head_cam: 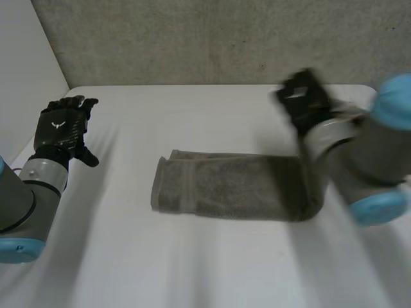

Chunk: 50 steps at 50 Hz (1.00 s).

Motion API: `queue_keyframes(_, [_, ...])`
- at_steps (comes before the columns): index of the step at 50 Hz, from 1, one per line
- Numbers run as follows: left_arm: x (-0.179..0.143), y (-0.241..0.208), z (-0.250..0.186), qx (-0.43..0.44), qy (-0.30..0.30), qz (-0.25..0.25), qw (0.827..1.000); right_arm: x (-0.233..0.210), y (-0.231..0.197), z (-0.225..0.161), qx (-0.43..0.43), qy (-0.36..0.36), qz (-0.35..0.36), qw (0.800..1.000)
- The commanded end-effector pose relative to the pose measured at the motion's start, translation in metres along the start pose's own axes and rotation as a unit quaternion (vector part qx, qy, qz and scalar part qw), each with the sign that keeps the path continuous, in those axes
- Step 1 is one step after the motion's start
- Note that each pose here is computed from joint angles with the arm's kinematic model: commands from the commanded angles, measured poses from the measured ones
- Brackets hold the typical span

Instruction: Fold the towel.

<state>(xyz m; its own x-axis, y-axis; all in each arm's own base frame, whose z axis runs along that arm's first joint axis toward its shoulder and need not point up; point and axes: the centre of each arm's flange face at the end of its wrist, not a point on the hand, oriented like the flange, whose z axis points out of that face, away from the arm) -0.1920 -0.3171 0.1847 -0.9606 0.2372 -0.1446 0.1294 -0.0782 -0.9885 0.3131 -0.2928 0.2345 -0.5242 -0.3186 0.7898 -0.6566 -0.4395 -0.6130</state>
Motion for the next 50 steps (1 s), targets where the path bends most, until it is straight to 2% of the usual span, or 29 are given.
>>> queue_keyframes(1, [0.005,0.004,-0.003,-0.005,0.006,0.001,1.000,-0.136,-0.053,-0.033,0.105,-0.160,0.004,0.982])
queue_keyframes(6, [0.008,0.007,-0.004,-0.008,0.012,0.001,1.000,-0.168,-0.057,-0.052,0.118,-0.204,0.009,0.972])
queue_keyframes(10, [0.010,0.007,-0.005,-0.010,0.015,0.001,1.000,-0.167,-0.057,-0.054,0.113,-0.203,0.012,0.973])
queue_keyframes(13, [0.011,0.008,-0.004,-0.010,0.016,0.001,1.000,-0.150,-0.058,-0.053,0.104,-0.183,0.019,0.977])
queue_keyframes(15, [0.019,0.009,-0.005,-0.009,0.027,0.003,1.000,-0.110,-0.047,-0.046,0.073,-0.141,0.063,0.985])
queue_keyframes(16, [0.019,0.009,-0.005,-0.009,0.027,0.003,1.000,-0.110,-0.047,-0.046,0.073,-0.141,0.063,0.985])
queue_keyframes(17, [0.024,0.008,-0.006,-0.007,0.034,0.003,0.999,-0.089,-0.034,-0.044,0.049,-0.120,0.100,0.986])
queue_keyframes(18, [0.028,0.007,-0.007,-0.006,0.040,0.003,0.999,-0.071,-0.023,-0.045,0.030,-0.101,0.142,0.984])
queue_keyframes(19, [0.028,0.007,-0.007,-0.006,0.040,0.003,0.999,-0.071,-0.023,-0.045,0.029,-0.101,0.143,0.984])
queue_keyframes(21, [0.039,0.001,-0.008,0.003,0.054,0.002,0.999,-0.045,-0.002,-0.051,-0.008,-0.074,0.216,0.974])
queue_keyframes(25, [0.055,-0.008,-0.010,0.015,0.077,-0.001,0.997,-0.038,0.027,-0.058,-0.057,-0.070,0.270,0.959])
queue_keyframes(28, [0.074,-0.011,-0.015,0.015,0.104,-0.001,0.994,-0.046,0.051,-0.069,-0.099,-0.095,0.290,0.947])
queue_keyframes(32, [0.093,-0.009,-0.021,0.007,0.130,-0.001,0.991,-0.062,0.080,-0.075,-0.139,-0.127,0.298,0.936])
queue_keyframes(36, [0.096,-0.008,-0.023,0.005,0.134,-0.001,0.991,-0.067,0.095,-0.071,-0.161,-0.127,0.292,0.934])
queue_keyframes(45, [0.087,-0.020,-0.023,0.018,0.122,-0.003,0.992,-0.036,0.091,-0.045,-0.157,-0.047,0.219,0.962])
queue_keyframes(47, [0.083,-0.030,-0.022,0.032,0.115,-0.004,0.993,-0.028,0.051,-0.032,-0.097,-0.033,0.163,0.981])
queue_keyframes(48, [0.083,-0.030,-0.022,0.032,0.115,-0.004,0.993,-0.028,0.051,-0.032,-0.097,-0.034,0.163,0.981])
queue_keyframes(50, [0.074,-0.040,-0.020,0.045,0.100,-0.005,0.994,-0.054,-0.008,-0.031,-0.011,-0.073,0.115,0.991])
